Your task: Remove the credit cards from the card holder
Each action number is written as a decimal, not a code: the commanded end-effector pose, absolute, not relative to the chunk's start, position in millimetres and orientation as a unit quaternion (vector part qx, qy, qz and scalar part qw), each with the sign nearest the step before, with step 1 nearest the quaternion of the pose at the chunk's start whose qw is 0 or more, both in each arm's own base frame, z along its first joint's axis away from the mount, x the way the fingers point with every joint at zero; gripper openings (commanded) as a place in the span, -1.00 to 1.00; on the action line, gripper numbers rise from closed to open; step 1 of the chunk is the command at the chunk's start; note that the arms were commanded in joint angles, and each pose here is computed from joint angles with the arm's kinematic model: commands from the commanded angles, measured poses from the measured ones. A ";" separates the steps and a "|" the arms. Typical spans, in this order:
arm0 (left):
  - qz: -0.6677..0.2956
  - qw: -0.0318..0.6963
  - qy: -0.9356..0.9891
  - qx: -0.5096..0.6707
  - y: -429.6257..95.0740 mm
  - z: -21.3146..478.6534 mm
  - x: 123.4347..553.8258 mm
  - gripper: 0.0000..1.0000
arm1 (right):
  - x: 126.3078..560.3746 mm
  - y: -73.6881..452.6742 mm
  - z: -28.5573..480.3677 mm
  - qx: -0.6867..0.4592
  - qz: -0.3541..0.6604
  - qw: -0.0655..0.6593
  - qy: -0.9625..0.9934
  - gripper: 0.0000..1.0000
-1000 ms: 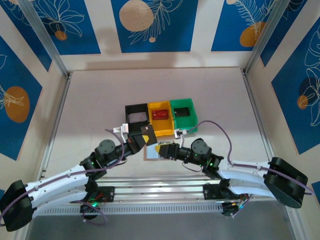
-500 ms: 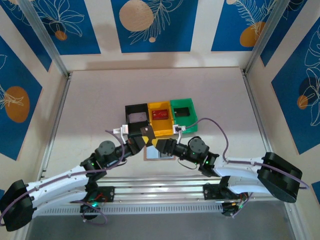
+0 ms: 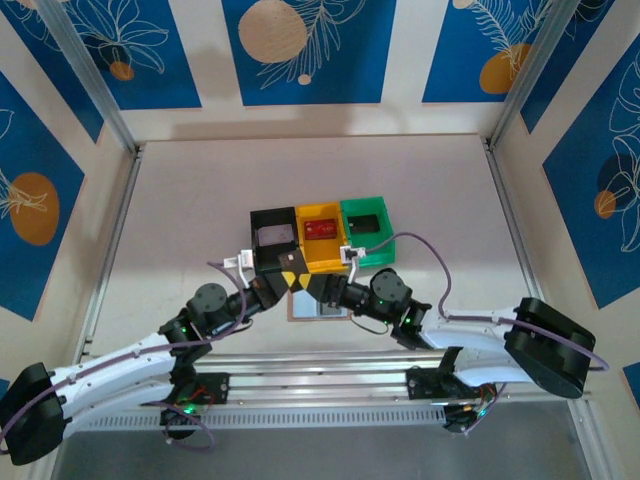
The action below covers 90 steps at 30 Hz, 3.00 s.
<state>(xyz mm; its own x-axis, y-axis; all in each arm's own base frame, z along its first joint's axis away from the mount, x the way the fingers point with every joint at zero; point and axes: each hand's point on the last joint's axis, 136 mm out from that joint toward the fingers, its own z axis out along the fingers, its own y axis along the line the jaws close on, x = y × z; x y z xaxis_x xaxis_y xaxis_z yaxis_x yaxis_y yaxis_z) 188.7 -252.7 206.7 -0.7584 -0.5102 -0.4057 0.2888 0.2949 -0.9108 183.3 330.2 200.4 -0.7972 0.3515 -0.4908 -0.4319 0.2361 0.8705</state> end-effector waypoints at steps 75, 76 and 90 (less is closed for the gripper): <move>-0.626 0.141 0.732 0.230 -271.7 245.1 124.3 -0.69 | 108.3 298.5 227.0 -0.327 0.637 0.071 0.694 -1.00; -0.627 0.140 0.731 0.231 -271.7 245.5 124.1 -0.73 | 108.3 298.5 228.1 -0.328 0.637 0.072 0.694 -1.00; -0.610 0.177 0.743 0.210 -265.1 242.1 131.0 -1.00 | 127.0 280.6 230.1 -0.287 0.617 0.129 0.721 -0.27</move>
